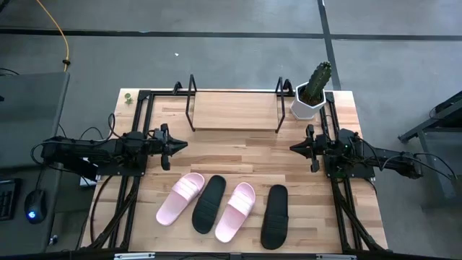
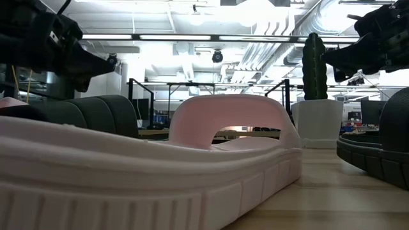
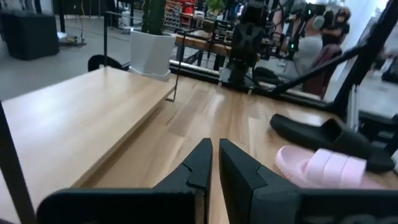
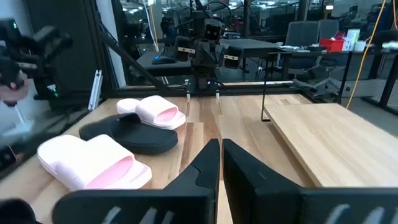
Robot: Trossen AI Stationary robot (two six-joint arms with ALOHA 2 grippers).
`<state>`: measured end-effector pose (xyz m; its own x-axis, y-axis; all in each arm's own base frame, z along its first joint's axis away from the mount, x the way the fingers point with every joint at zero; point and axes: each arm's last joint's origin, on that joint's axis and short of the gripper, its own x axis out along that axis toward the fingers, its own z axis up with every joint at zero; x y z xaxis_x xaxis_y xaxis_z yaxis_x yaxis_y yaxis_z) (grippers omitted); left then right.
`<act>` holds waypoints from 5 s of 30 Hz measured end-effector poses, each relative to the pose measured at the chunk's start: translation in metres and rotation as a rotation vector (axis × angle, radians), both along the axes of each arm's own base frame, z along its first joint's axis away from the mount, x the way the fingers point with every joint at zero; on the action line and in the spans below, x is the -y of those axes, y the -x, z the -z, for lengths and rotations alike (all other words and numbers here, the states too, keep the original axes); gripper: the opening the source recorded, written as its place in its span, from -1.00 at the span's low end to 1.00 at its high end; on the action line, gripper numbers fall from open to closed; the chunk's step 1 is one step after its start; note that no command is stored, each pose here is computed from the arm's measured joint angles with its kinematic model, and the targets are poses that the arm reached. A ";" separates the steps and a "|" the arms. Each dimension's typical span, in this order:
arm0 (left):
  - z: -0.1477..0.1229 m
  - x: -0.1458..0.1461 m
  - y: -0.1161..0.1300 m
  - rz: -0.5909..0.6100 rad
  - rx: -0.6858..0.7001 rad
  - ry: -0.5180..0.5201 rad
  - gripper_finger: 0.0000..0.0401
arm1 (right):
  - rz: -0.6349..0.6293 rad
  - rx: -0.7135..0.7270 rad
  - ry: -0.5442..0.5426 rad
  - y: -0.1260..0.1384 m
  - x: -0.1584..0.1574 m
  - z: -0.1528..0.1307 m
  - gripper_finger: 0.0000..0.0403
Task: Pick and place slides into the shelf
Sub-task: Put the right black slide on the shelf
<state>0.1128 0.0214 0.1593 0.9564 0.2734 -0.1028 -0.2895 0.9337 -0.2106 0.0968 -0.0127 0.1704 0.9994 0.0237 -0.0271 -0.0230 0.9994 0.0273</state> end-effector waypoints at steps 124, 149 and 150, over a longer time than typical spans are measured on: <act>-0.129 0.096 -0.098 0.714 -0.264 -0.059 -0.91 | -0.342 -1.154 -0.231 -0.142 -0.177 -0.038 -0.29; -0.128 0.096 -0.098 0.703 -0.272 -0.063 -0.91 | -0.211 -1.141 -0.172 -0.153 -0.172 -0.023 -0.08; -0.128 0.096 -0.098 0.704 -0.273 -0.063 -0.91 | -0.206 -1.153 -0.167 -0.154 -0.172 -0.019 -0.08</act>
